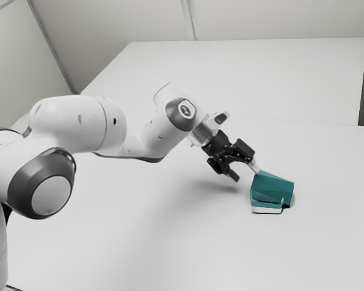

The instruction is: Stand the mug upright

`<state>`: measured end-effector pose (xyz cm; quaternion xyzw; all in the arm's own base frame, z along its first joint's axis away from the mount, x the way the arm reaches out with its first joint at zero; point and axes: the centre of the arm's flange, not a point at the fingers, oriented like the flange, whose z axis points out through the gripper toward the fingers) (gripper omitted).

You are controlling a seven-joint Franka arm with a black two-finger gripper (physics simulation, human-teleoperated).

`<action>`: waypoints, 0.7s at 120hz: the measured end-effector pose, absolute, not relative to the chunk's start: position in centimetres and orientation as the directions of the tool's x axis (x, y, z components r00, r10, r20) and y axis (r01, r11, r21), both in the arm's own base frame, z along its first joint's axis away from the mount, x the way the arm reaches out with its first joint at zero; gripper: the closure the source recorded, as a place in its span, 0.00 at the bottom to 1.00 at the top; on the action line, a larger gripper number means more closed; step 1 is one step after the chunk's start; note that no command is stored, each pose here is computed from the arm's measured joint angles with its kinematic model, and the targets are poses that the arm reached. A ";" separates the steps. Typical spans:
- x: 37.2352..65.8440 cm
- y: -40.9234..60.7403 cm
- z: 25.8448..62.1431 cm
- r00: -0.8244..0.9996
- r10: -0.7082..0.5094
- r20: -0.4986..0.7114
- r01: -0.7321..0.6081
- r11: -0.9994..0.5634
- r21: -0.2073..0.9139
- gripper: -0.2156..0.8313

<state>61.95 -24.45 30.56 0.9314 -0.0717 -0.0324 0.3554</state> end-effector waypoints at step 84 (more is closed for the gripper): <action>61.0 -28.9 29.7 0.978 -0.206 0.018 -0.160 -0.699 0.697 0.54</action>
